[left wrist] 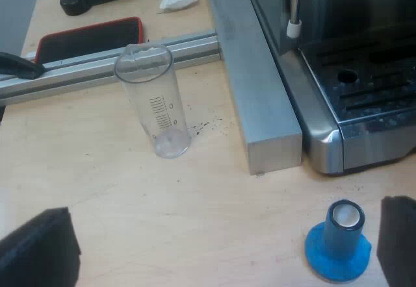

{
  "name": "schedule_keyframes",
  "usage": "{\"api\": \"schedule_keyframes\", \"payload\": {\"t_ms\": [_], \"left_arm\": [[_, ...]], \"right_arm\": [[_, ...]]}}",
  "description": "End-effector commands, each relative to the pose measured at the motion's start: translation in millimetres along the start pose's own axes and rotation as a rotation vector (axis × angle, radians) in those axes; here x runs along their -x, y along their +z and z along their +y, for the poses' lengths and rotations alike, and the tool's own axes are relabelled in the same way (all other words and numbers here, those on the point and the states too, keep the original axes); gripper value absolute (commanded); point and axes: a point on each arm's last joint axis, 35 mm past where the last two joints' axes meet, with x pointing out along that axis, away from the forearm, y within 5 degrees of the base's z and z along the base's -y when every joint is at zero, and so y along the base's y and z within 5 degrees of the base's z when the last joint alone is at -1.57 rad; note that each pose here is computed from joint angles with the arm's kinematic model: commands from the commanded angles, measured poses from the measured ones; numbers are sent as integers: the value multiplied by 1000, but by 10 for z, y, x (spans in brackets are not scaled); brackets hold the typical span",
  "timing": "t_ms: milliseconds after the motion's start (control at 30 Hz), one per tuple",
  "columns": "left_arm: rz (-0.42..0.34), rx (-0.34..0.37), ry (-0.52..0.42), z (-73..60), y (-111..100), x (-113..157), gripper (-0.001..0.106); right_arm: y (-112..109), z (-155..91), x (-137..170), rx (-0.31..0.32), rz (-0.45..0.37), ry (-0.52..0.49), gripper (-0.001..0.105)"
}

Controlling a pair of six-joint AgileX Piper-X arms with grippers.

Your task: Put the handle in the coffee machine

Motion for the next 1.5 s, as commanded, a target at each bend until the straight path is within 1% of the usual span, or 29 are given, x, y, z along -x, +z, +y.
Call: {"api": "schedule_keyframes", "payload": {"t_ms": [33,400,733,1500], "left_arm": [[-8,9,10,2,32,-14,95],[-8,9,10,2,32,-14,95],[-8,9,10,2,32,-14,95],[-8,9,10,2,32,-14,95]], "right_arm": [[22,-5,3,9,-8,1,82],[22,-5,3,9,-8,1,82],[20,-14,-3,9,-5,-24,82],[22,-14,-3,8,-7,-22,82]]}}
